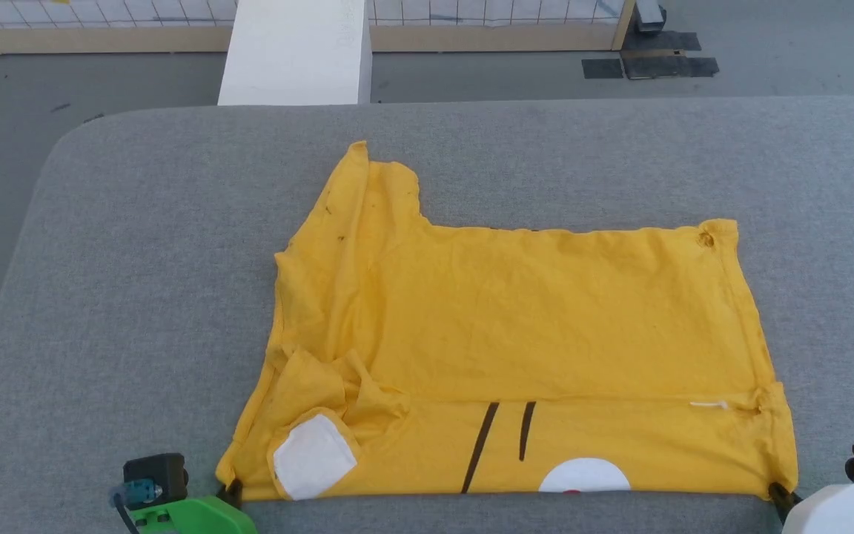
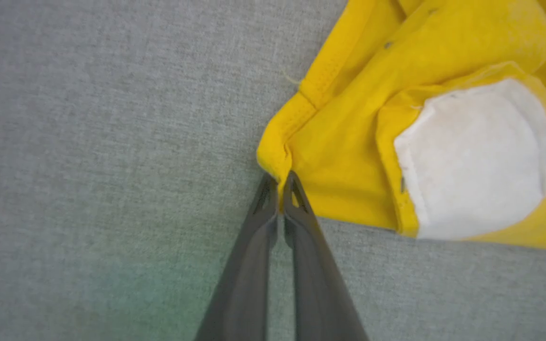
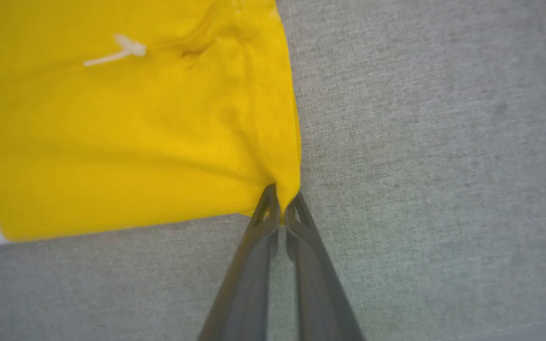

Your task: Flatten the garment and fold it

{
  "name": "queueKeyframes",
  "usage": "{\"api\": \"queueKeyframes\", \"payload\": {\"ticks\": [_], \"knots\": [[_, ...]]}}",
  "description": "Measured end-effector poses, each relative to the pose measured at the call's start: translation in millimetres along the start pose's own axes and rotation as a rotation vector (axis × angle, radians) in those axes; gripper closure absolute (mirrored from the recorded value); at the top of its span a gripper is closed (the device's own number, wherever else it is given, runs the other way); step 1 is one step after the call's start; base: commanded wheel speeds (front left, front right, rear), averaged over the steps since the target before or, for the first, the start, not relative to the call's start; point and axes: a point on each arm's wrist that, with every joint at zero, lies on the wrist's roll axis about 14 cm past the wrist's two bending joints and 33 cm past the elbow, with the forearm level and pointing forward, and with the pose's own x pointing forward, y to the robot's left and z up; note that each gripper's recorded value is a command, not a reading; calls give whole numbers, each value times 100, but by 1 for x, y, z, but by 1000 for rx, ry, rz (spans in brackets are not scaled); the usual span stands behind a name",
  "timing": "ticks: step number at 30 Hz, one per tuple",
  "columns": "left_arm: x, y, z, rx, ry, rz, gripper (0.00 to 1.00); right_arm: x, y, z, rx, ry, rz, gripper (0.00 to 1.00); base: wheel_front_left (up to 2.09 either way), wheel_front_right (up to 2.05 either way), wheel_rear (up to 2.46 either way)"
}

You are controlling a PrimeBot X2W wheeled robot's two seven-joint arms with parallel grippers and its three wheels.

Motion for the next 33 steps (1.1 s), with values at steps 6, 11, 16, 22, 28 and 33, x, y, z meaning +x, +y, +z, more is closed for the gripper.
{"api": "queueKeyframes", "payload": {"ticks": [6, 11, 16, 22, 28, 33], "knots": [[0, -17, 33, 33, -125, -86, 0, -7, 4, 28, 16, -165, 19, 0, 0, 0, 0], [3, -37, 111, 127, -380, -174, 0, -18, 25, 79, -19, -422, 68, 0, 0, 0, 0], [15, -65, 183, 269, -548, -279, 0, -26, 53, 126, -83, -637, 138, 0, 0, 0, 0], [49, -95, 246, 397, -593, -347, 0, -21, 67, 159, -159, -747, 179, 0, 0, 0, 0], [101, -115, 277, 486, -499, -358, 0, -2, 77, 168, -201, -746, 190, 0, 0, 0, 0], [148, -121, 275, 508, -333, -338, 0, 11, 80, 170, -212, -736, 185, 0, 0, 0, 0]]}}
